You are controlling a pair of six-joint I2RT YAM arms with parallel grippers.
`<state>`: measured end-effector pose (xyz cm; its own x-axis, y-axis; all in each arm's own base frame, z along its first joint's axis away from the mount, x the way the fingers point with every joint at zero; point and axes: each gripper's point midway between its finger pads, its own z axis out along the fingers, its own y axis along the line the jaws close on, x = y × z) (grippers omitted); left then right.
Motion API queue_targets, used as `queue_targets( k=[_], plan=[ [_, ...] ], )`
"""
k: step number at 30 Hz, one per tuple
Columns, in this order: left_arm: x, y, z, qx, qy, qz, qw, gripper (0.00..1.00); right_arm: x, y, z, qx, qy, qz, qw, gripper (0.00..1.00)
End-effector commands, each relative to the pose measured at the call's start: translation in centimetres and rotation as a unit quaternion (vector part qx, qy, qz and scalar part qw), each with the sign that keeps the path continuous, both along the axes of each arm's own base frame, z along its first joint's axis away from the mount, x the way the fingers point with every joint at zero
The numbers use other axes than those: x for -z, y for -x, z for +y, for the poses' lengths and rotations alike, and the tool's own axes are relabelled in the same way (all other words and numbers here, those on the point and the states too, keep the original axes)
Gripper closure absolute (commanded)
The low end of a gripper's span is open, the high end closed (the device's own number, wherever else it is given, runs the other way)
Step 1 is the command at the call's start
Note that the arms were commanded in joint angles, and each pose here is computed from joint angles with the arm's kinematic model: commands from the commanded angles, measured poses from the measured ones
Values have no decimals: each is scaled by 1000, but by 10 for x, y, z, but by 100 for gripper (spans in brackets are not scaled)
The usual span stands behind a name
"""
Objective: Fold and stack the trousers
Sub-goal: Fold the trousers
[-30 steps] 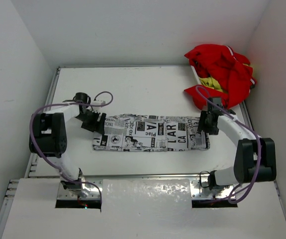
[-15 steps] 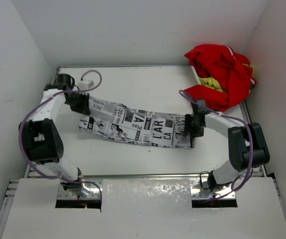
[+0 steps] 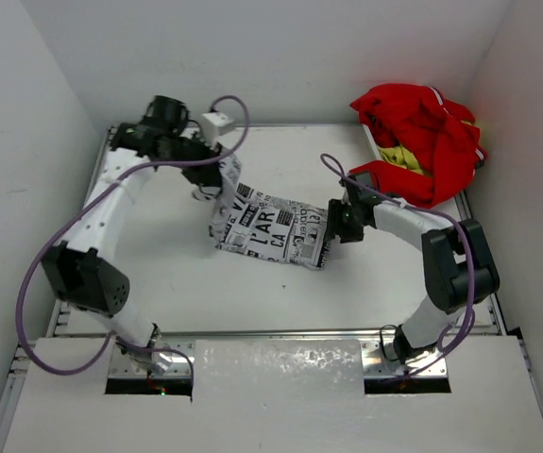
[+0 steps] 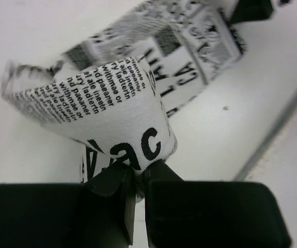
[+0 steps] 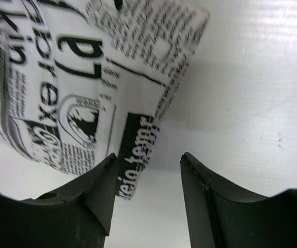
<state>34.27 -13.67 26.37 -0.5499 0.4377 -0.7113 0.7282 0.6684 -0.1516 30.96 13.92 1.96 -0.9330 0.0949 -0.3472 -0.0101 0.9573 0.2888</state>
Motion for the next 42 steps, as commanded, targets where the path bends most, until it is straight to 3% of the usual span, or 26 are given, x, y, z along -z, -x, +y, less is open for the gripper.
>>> queue_targets(
  k=[1,7,12,18,24,28,31,32,36,42],
  plan=[
    [0,-9,-47,10,40,35,999,100,-10,-19,0,13,9,-13,1000,51],
    [-18,-39,-110,41,73,11,996,100,-2,-25,8,24,-12,-8,1000,51],
    [0,-6,-168,117,72,40,990,100,3,-21,1,50,-19,-1,999,51],
    [47,21,-198,151,61,114,980,100,12,-26,-3,72,-36,9,997,51],
    [78,32,-217,167,46,146,974,99,4,-40,-8,97,-60,-5,993,51],
    [93,30,-228,173,43,159,971,86,-2,-47,-11,93,-64,-12,994,50],
    [96,28,-237,185,53,166,967,71,-6,-53,-14,84,-61,-15,994,50],
    [93,29,-242,196,63,168,964,50,-6,-54,-16,83,-60,-15,995,50],
    [61,36,-250,263,100,133,950,27,-22,-68,-42,95,-51,-30,994,49],
    [-8,47,-228,332,106,6,937,20,-60,-74,-99,120,7,-68,990,49]
  ],
)
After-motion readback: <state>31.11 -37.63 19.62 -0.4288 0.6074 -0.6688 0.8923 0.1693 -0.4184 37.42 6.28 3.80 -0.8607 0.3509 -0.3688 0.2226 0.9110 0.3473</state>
